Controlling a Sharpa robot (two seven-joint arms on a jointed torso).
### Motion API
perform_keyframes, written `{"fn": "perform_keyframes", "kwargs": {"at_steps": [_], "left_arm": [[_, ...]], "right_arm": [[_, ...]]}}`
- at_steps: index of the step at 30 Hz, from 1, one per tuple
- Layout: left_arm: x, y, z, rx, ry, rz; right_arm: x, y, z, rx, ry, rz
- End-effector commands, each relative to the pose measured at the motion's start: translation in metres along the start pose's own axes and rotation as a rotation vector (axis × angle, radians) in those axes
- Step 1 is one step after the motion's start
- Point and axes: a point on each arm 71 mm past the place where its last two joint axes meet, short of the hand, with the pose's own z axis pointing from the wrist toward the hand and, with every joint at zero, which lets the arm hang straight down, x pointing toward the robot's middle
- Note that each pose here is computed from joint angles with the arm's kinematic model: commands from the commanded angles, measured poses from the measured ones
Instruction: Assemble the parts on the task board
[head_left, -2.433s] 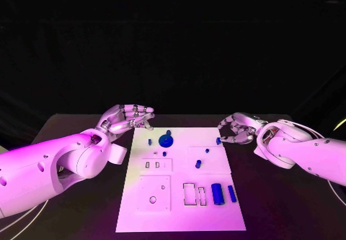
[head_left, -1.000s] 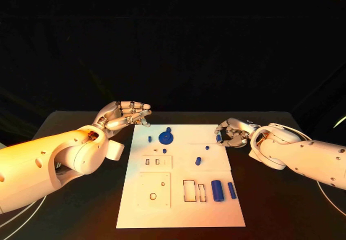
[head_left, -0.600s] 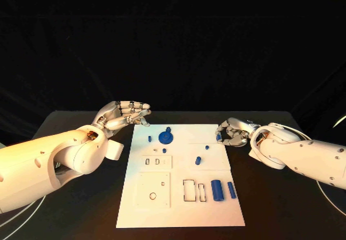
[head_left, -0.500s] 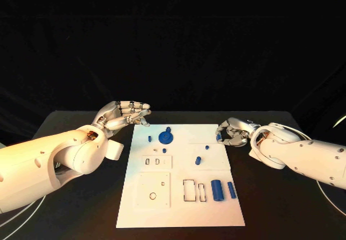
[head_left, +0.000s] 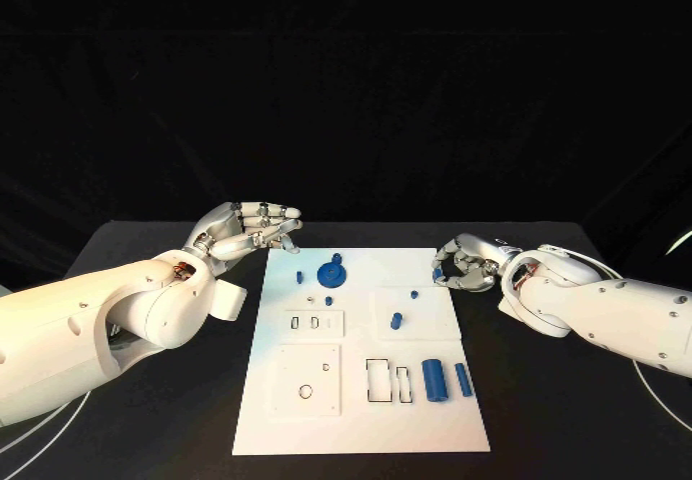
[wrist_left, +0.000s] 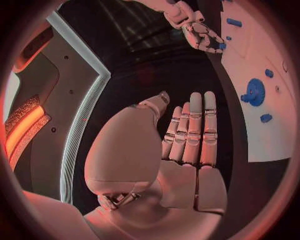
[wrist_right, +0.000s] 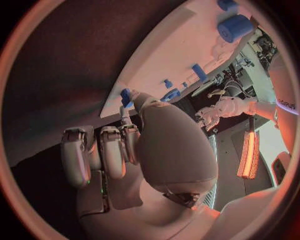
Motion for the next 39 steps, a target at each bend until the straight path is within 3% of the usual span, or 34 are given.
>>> {"fn": "perform_keyframes", "kwargs": {"at_steps": [1, 20, 39], "left_arm": [[0.0035, -0.0010, 0.0002, 0.005, 0.030, -0.008], [0.0043, -0.0019, 0.0003, 0.016, 0.030, -0.007], [0.0016, -0.0012, 0.0005, 0.013, 0.025, -0.004]], "right_arm": [[0.000, 0.000, 0.000, -0.001, -0.002, -0.010], [0.003, 0.001, 0.002, 0.002, 0.012, -0.016], [-0.004, 0.014, 0.000, 0.043, -0.115, -0.026]]}}
